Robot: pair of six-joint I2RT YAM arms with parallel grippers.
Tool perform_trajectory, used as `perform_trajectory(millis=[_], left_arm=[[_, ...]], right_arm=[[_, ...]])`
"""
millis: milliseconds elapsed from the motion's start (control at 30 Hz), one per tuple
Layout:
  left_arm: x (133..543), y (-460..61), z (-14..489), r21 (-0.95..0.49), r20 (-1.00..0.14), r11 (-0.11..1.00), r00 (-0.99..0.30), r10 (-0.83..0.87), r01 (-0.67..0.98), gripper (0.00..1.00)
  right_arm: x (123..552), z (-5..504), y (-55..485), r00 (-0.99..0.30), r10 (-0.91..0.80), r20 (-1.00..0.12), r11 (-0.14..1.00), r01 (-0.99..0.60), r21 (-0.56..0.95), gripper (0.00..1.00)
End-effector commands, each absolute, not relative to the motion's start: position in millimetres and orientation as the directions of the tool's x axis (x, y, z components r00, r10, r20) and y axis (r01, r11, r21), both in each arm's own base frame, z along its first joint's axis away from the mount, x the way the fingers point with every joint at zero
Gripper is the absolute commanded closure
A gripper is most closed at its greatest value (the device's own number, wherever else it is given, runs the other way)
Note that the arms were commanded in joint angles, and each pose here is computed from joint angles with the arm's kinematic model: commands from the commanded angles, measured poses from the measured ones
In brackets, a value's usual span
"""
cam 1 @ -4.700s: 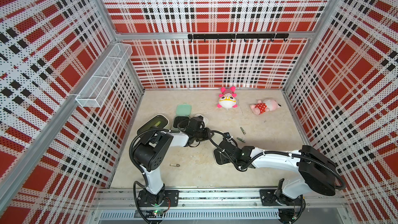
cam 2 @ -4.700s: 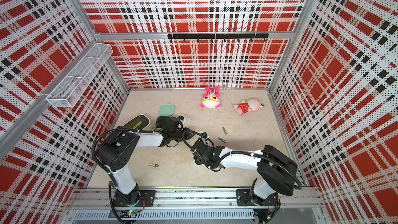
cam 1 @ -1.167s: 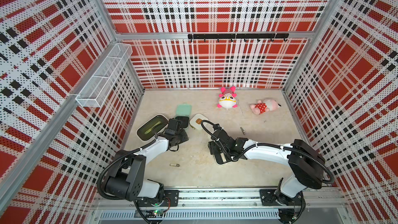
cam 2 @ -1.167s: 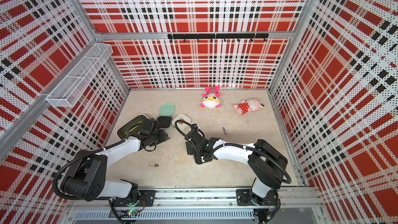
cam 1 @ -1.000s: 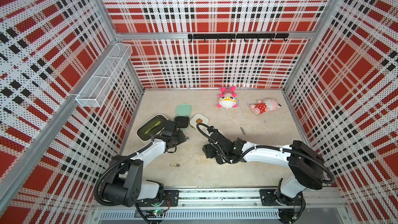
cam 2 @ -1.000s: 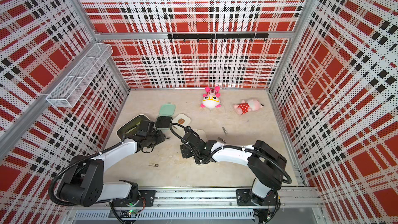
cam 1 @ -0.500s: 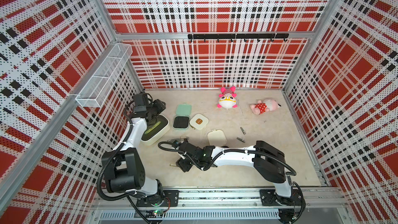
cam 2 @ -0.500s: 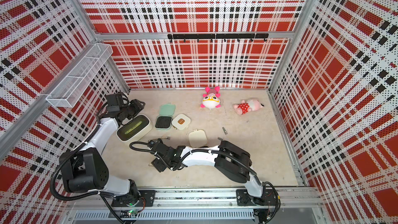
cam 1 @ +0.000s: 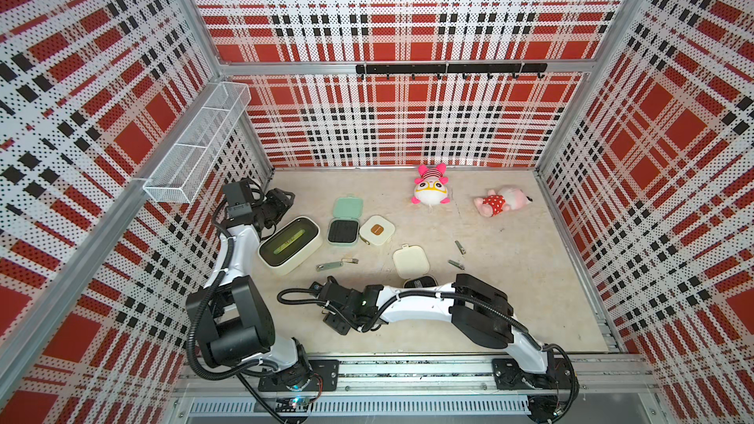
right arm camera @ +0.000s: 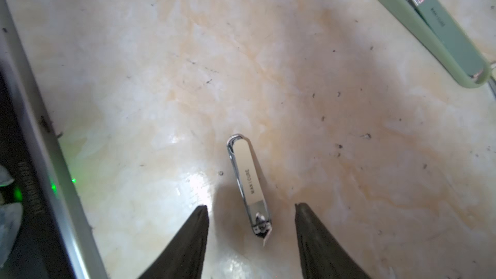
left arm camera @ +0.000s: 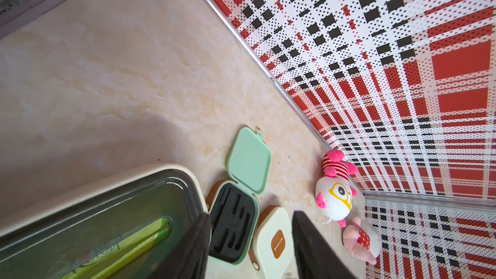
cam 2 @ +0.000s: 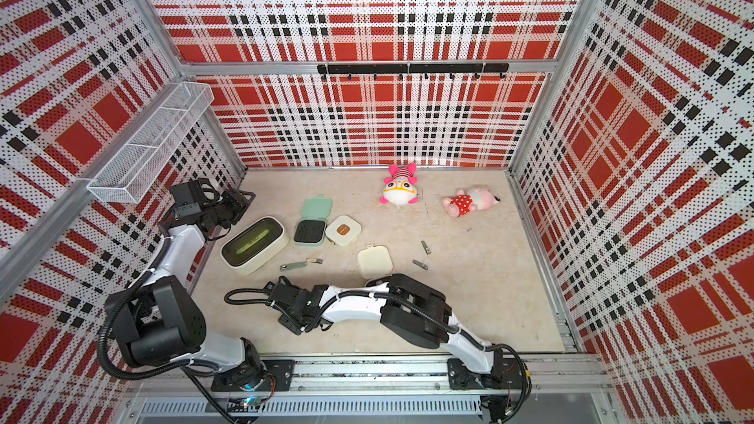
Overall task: Organize nail clipper sets
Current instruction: Pick up the nail clipper from the center of the board.
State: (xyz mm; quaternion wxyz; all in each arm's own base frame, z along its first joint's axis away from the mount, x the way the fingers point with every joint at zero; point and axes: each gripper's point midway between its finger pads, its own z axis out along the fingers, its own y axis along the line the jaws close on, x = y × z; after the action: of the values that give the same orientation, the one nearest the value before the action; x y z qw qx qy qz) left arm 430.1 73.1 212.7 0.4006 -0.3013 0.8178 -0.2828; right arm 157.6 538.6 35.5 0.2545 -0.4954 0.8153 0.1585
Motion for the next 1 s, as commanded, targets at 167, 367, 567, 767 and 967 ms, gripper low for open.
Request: perform_trajectory(millis=[167,367,567,767,967], left_arm=[[425.0,73.0,211.5,-0.715,-0.482,0.654,-0.502,-0.718,-0.248,0.46],[424.3,73.4,208.3,-0.715,-0.478,0.652,-0.505,-0.718,-0.25,0.46],[422.7,71.9,205.7,-0.718,-0.474,0.65,-0.509,-0.719,-0.249,0.46],[421.2,69.9,204.5,-0.722,-0.469,0.647,-0.513,-0.719,-0.245,0.46],[420.7,59.2,205.3,-0.699,-0.496,0.675,-0.521,-0.695,-0.235,0.46]], right_arm=[[164.5,17.4,535.3,-0.351,-0.776,-0.524,0.453,-0.889,-0.076,0.58],[159.7,13.5,538.0,-0.351,-0.782,-0.515,0.437,-0.898,-0.052,0.63],[157.0,12.2,539.2,-0.356,-0.78,-0.514,0.435,-0.9,-0.037,0.73],[152.3,15.3,539.7,-0.364,-0.775,-0.517,0.43,-0.903,-0.008,0.83],[154.9,27.2,537.1,-0.391,-0.745,-0.54,0.462,-0.887,0.005,0.87]])
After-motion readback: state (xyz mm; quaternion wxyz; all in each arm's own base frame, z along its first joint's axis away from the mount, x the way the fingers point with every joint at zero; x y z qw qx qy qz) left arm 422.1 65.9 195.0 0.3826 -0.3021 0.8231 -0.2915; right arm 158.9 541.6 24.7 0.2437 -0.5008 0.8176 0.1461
